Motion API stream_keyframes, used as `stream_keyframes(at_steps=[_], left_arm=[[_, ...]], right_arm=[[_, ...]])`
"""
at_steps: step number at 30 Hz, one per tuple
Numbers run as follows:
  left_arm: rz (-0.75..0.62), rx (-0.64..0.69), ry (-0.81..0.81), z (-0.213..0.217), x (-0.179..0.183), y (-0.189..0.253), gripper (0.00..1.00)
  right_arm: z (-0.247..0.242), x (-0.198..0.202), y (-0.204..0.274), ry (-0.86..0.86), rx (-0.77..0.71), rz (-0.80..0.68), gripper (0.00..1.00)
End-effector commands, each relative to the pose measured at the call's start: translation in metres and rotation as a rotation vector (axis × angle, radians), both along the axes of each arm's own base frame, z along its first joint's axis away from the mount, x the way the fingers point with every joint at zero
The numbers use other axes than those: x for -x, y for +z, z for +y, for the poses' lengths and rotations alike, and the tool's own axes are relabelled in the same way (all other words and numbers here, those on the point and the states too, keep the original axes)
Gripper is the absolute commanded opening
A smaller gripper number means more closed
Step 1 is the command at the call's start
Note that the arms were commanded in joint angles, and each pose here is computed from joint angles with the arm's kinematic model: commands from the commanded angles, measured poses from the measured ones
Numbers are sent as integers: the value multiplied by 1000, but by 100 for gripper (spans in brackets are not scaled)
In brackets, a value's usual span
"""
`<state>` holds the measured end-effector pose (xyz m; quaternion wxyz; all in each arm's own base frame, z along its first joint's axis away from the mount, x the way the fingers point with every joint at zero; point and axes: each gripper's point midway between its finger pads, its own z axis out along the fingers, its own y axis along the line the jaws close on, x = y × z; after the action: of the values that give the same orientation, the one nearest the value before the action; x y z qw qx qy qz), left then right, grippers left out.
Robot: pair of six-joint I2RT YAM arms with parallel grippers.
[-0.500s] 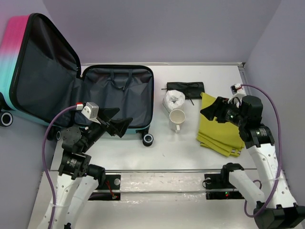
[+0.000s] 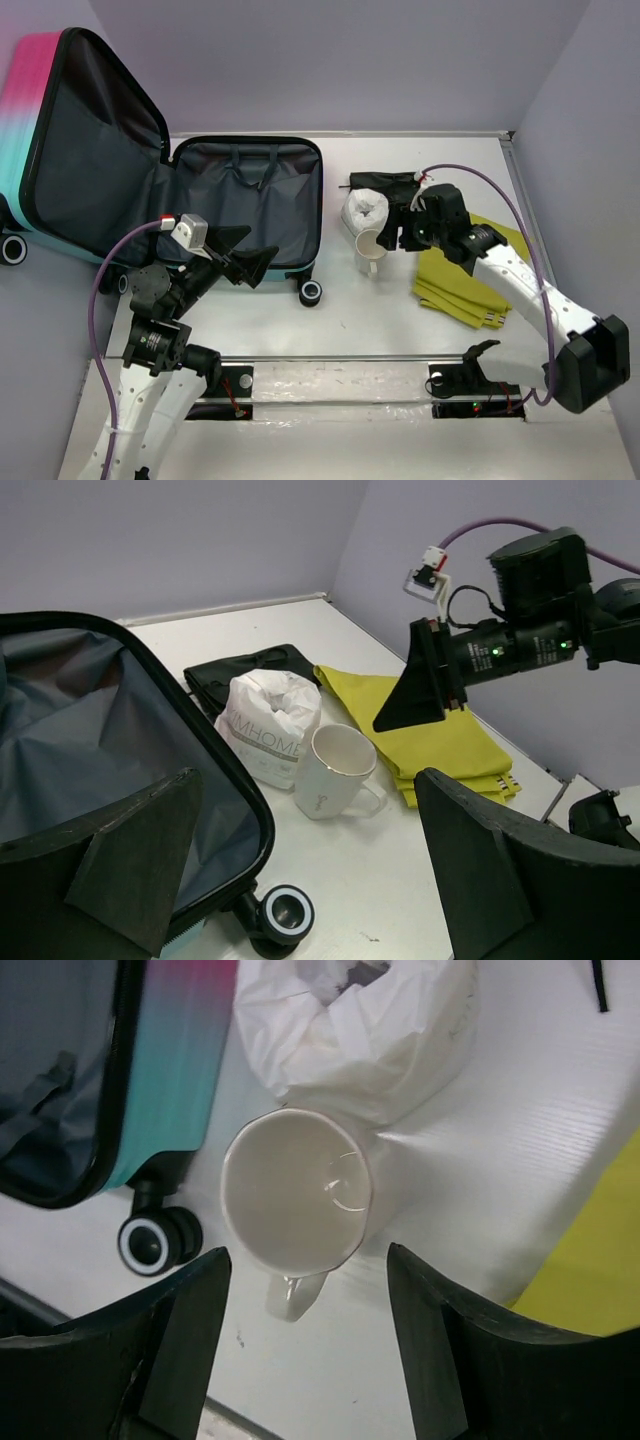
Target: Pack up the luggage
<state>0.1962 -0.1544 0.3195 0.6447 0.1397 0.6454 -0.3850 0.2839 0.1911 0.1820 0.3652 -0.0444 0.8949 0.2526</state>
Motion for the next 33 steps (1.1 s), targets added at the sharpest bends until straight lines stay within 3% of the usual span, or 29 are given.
stream_keyframes(at_steps=[1,8,10,13,15,23,24,27,30,32,33], left_arm=[[-52,8,-25,-2,6,17,99],[-54,8,-25,-2,7,18,99],[-55,9,-22,-1,7,18,99],[-60,10,-20,0,8,19,99],[-59,10,-19,0,8,19,99],[-45,41,45,8,2,22,99],[-41,43,57,9,0,22,99],[-24,61,127,19,-6,23,99],[1,72,210,31,-14,21,99],[7,82,287,43,-20,23,99],[29,74,316,47,-21,18,99]], right_arm=[[-8,-39,10,-108,77,-97,69],[1,-49,-37,-102,170,-3,59],[5,-49,-43,-95,179,9,52],[5,-55,-44,-112,180,4,21],[4,-57,-31,-136,176,-34,7],[37,-32,84,-43,29,-244,7],[45,-34,110,-28,-9,-288,7],[76,-45,125,33,-22,-324,7],[125,-66,162,94,-84,-419,7],[159,-90,152,125,-92,-432,7],[179,-94,175,145,-126,-488,7]])
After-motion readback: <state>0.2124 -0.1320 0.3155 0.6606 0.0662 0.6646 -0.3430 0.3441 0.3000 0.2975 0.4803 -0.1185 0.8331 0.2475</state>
